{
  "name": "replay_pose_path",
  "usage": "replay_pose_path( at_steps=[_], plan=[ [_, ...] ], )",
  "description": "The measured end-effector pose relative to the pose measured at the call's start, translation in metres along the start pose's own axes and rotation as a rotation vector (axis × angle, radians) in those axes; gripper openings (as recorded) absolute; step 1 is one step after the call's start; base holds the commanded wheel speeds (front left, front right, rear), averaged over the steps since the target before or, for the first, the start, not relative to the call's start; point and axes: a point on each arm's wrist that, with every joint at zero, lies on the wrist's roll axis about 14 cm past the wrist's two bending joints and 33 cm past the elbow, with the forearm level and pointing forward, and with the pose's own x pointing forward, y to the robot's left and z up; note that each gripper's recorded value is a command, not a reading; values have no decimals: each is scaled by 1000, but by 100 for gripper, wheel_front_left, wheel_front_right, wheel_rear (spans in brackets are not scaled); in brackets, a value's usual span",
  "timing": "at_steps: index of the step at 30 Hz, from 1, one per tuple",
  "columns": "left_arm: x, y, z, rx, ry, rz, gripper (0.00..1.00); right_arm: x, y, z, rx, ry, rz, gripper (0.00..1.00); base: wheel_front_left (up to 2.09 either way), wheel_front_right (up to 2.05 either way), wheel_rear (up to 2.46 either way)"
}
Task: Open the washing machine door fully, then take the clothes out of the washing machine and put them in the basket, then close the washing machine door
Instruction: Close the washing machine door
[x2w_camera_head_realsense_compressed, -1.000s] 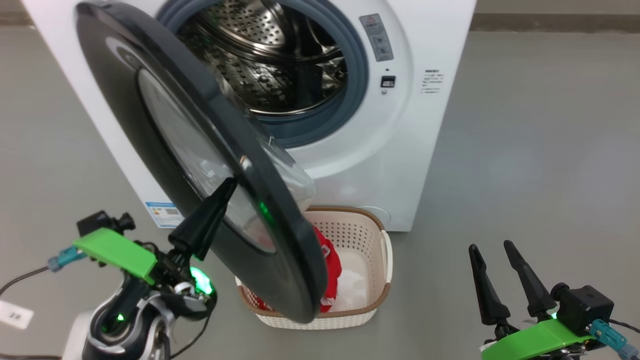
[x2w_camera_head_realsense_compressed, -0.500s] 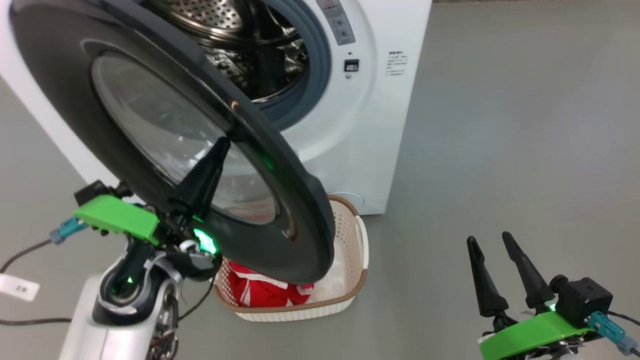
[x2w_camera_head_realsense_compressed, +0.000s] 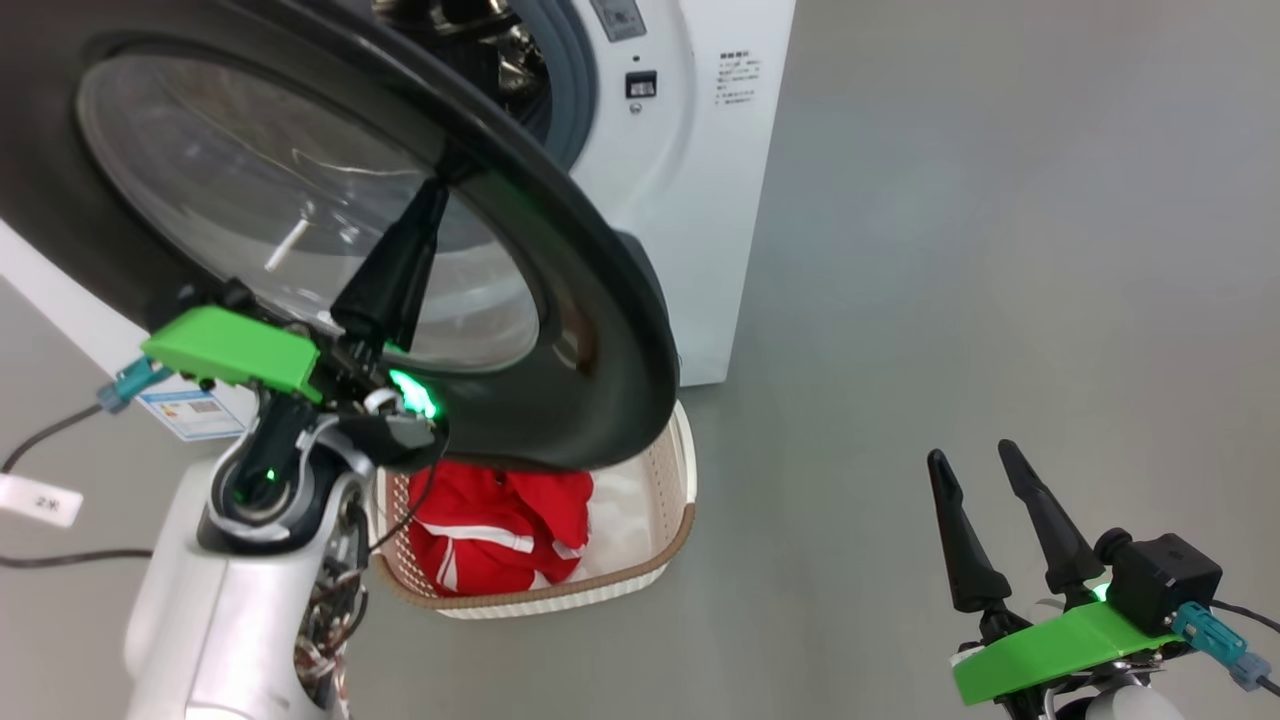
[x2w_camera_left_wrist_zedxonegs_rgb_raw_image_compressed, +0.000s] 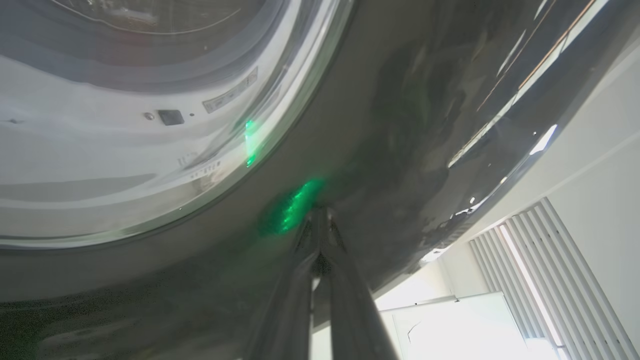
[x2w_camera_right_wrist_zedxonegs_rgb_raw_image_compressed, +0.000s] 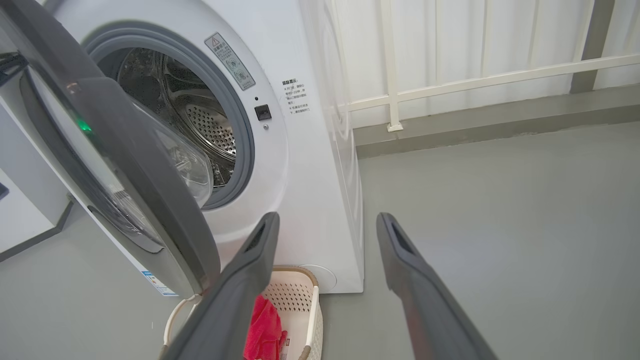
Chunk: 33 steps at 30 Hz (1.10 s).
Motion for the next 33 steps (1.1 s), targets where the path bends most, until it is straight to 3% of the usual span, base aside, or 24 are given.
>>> replay_pose_path(
  at_steps=[24,33],
  plan=[
    [72,28,6,-6,-13,14,0,17,-13,-20,-28,57,-28,100,0,0,0],
    [80,34,4,11,1,22,0,24,-15,-21,-30,58,-32,100,0,0,0]
  ],
)
